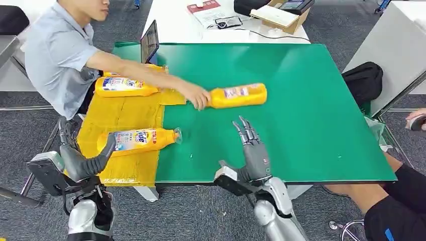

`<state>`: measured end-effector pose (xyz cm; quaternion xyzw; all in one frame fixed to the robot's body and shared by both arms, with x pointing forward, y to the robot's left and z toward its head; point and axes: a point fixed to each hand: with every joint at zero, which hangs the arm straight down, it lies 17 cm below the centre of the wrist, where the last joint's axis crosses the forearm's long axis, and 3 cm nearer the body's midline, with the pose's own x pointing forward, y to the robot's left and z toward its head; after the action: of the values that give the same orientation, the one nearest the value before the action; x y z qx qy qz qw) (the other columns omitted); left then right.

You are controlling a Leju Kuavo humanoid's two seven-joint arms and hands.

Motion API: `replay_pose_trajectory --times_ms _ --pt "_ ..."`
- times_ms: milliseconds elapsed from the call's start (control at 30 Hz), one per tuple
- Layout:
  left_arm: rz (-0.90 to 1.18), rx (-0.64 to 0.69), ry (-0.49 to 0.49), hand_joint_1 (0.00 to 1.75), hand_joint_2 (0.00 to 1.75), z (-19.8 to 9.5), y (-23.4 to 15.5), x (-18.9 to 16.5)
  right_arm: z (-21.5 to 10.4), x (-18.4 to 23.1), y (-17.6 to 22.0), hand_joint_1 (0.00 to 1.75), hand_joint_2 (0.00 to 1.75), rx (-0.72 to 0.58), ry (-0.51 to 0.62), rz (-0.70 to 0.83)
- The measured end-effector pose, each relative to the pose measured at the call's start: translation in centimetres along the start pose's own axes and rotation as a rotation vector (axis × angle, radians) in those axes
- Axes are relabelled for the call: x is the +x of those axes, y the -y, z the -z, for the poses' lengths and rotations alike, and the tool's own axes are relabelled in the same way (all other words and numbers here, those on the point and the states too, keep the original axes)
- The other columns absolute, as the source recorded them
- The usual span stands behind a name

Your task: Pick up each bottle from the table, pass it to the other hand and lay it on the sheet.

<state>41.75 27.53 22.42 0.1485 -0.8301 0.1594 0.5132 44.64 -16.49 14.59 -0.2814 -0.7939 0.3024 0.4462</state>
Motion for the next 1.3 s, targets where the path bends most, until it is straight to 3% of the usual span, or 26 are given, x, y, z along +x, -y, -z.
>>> replay_pose_trajectory --times_ms 533,1233,1267,1300 --pt "-0.014 -0.262 -0.064 0.00 1.75 -3.0 6.9 -0.3 -0.3 -8.1 -1.3 0.00 1.75 0.121 -0.151 -0.139" --pt "-0.048 -0.375 -0.145 0.00 1.75 -3.8 9.9 -1.9 1.0 -14.5 -4.0 0.00 1.75 0.308 -0.306 -0.300" --pt "-0.047 -0.380 -0.146 0.00 1.75 -3.8 10.0 -1.9 1.1 -14.6 -4.1 0.42 1.75 0.313 -0.307 -0.300" --pt "-0.046 -0.384 -0.145 0.00 1.75 -3.8 10.2 -1.9 1.1 -14.5 -4.5 1.48 1.75 0.328 -0.297 -0.283"
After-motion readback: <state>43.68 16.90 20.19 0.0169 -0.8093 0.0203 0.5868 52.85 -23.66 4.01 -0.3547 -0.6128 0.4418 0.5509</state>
